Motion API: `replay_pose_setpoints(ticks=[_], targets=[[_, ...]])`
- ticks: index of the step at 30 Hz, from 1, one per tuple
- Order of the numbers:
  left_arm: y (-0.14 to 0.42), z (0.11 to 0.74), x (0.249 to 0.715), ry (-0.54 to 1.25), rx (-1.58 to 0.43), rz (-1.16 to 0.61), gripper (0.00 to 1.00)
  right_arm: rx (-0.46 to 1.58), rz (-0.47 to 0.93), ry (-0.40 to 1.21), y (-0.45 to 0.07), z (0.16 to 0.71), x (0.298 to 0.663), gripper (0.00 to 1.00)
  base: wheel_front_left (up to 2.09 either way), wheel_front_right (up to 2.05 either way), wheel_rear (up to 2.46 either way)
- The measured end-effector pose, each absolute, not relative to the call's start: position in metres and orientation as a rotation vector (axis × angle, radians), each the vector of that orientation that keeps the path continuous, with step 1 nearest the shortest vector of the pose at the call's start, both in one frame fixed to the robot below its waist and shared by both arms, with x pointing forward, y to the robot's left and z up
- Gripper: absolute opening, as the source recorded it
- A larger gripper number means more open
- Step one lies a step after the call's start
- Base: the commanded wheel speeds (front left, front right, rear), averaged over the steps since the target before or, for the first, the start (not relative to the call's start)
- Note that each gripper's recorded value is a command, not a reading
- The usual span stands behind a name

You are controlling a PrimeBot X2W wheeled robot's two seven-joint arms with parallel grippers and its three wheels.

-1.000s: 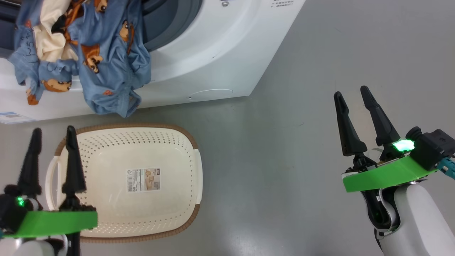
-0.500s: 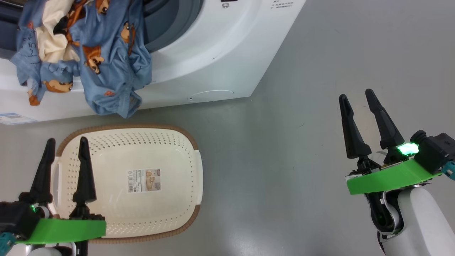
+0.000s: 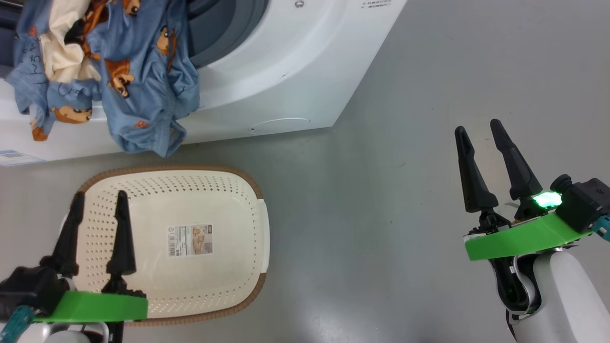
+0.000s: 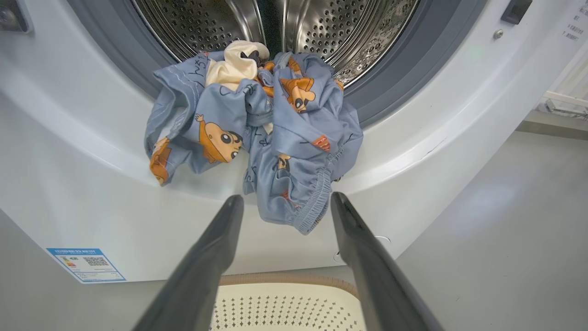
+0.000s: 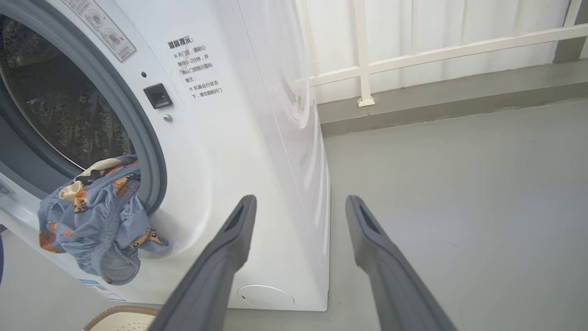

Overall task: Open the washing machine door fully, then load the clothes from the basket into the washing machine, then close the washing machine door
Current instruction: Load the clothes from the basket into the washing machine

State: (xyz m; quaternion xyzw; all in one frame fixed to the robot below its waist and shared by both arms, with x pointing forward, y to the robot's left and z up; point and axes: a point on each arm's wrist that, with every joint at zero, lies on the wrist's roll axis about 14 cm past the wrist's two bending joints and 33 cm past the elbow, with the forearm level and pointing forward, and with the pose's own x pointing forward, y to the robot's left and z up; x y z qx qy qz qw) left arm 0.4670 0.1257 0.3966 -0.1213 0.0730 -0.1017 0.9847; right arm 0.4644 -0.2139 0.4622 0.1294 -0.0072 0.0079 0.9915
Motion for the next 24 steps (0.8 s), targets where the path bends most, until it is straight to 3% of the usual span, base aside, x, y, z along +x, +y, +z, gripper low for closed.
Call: replay_pose_setpoints(ticks=[24], targets=[[0.085,0.335,0.535,0.324,-0.22,-0.31,1.0,0.269,-0.032,0.03,-0.222,0.442,0.462,1.0,0.0,0.0,0.0]])
